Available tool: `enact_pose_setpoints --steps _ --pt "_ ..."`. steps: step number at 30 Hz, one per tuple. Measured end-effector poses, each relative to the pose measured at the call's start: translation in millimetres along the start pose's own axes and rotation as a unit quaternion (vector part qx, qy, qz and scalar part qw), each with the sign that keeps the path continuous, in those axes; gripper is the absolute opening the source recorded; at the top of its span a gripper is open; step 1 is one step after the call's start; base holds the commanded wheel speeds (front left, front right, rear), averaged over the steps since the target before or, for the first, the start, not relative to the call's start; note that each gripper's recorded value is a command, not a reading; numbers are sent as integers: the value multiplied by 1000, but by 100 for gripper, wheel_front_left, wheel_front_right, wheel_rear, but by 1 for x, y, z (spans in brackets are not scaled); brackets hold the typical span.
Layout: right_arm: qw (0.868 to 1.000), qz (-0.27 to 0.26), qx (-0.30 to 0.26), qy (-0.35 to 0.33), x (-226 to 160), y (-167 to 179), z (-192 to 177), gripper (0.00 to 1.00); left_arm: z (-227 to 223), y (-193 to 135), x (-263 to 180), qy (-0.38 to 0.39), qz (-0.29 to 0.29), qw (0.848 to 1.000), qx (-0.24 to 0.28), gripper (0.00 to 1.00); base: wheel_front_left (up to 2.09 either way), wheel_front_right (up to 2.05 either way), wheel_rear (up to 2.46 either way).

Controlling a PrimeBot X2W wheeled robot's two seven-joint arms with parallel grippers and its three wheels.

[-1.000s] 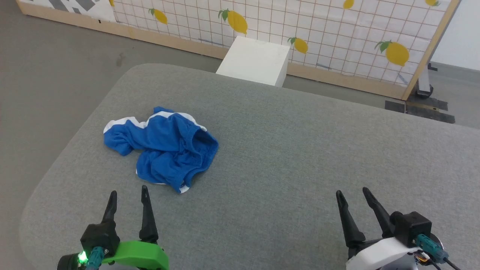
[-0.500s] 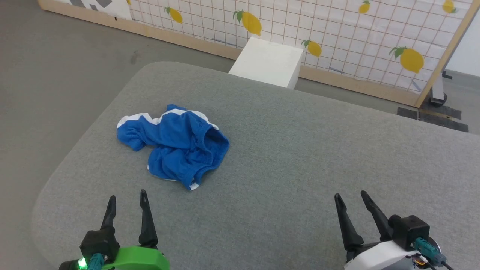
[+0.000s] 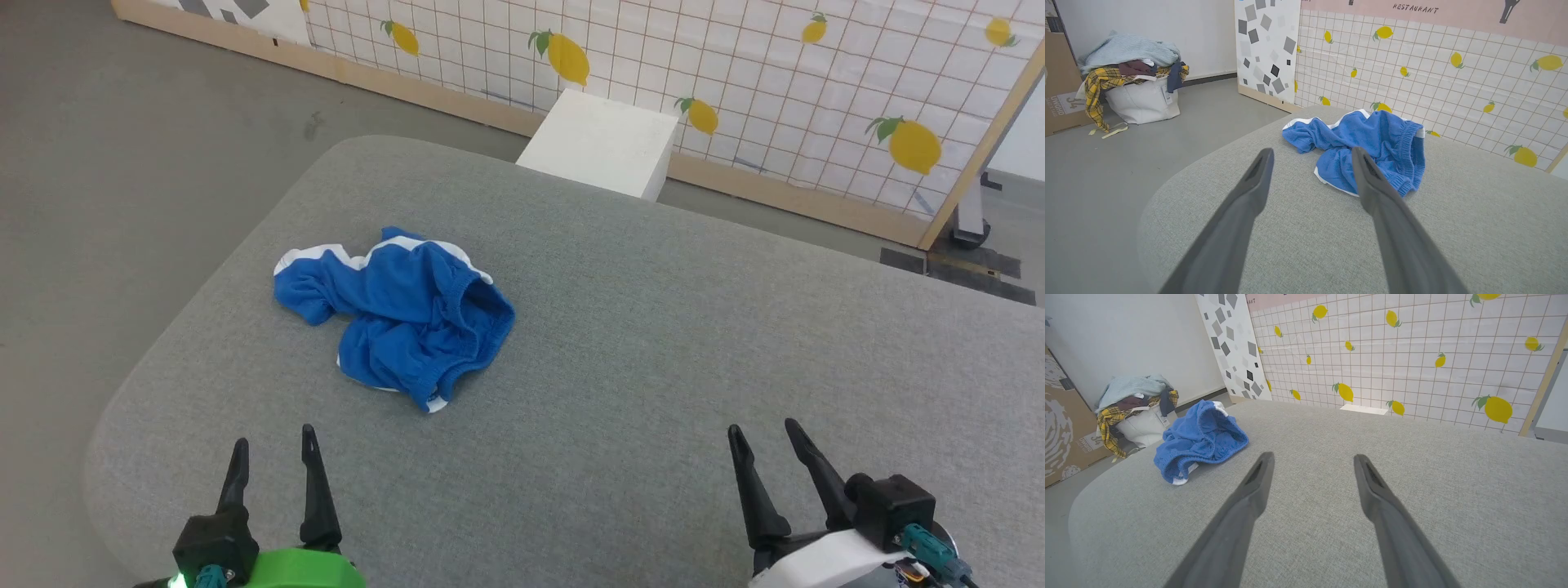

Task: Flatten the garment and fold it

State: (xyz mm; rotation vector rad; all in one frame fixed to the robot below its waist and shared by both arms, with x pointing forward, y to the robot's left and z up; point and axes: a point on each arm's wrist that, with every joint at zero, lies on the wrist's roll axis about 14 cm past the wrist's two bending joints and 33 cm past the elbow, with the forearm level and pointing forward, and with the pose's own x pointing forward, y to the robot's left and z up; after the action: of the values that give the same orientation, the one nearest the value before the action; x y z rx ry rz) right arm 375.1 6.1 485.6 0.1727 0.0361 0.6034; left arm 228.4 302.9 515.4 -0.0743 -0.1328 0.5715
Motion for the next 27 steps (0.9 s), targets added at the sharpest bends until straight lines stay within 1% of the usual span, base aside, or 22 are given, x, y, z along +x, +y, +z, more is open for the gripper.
enact_pose_setpoints --steps 6,9,11,13,15,16,18,21,24,27 --pt "1000 -3 2 1 -2 -1 0 100 -3 -2 0 4 -7 1000 5 100 0 0 0" --pt "1000 -7 4 1 -3 -3 -1 100 -13 -10 0 19 -28 999 5 100 0 0 0" --pt "1000 -12 6 2 -4 -7 -2 100 -24 -15 5 42 -45 998 10 100 0 0 0" --pt "1000 -24 10 3 -5 -15 -3 100 -31 -23 21 70 -64 995 12 100 0 0 0" --pt "999 -37 8 2 -4 -25 -2 100 -30 -32 44 89 -81 993 12 100 0 0 0" --pt "999 -44 2 1 -3 -31 0 100 -31 -39 59 110 -92 990 9 100 0 0 0" --pt "998 -56 -6 1 -2 -41 3 100 -34 -46 78 136 -97 986 3 100 0 0 0" --pt "997 -80 -18 4 -2 -60 5 100 -45 -57 106 199 -101 975 -8 100 0 0 0" --pt "994 -105 -24 7 -6 -79 6 100 -72 -63 121 287 -91 954 -2 100 0 0 0" --pt "991 -130 -20 9 -12 -95 5 100 -95 -70 126 347 -79 934 2 100 0 0 0"
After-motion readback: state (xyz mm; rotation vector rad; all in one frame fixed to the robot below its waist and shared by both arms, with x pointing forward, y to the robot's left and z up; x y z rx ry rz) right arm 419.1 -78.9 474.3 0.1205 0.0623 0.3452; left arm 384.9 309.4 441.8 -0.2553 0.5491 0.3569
